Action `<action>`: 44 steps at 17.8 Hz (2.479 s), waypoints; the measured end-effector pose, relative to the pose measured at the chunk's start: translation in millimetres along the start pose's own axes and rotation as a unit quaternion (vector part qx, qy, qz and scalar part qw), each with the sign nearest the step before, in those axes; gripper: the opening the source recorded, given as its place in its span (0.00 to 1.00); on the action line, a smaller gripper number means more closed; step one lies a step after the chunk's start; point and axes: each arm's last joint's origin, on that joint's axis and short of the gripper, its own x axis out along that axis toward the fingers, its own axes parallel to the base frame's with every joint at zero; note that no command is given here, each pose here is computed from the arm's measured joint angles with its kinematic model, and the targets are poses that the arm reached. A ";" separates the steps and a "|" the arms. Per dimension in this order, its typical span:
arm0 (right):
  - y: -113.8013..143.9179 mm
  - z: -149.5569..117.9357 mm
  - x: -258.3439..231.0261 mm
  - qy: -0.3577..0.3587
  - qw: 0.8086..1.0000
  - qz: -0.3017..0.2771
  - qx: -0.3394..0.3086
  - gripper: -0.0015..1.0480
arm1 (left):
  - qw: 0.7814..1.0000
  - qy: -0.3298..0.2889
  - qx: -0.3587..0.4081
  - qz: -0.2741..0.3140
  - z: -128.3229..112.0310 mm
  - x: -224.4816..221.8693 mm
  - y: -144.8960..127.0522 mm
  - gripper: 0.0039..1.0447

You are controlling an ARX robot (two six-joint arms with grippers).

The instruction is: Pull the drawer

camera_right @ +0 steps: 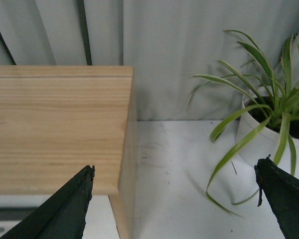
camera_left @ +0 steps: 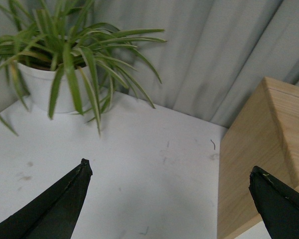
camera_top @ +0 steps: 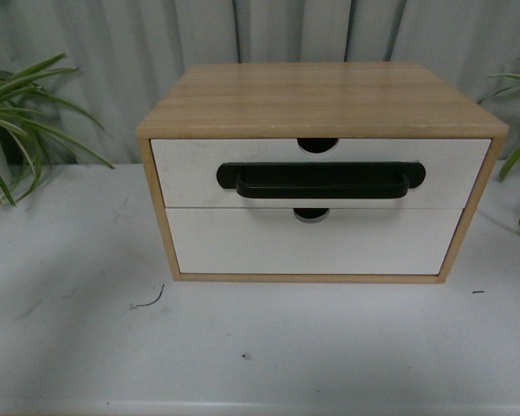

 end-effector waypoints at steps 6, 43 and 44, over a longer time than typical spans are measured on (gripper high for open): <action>20.6 43.7 56.1 -0.025 0.999 0.018 -0.030 0.94 | 0.997 0.029 0.025 -0.065 19.6 59.7 -43.4 0.94; 75.1 -56.2 75.1 -0.005 0.603 0.421 -0.677 0.94 | 0.678 0.198 0.532 -0.468 -59.4 82.4 -204.0 0.94; 76.6 -57.3 76.6 -0.010 0.603 0.419 -0.679 0.94 | 0.677 0.199 0.532 -0.468 -61.3 83.3 -204.2 0.94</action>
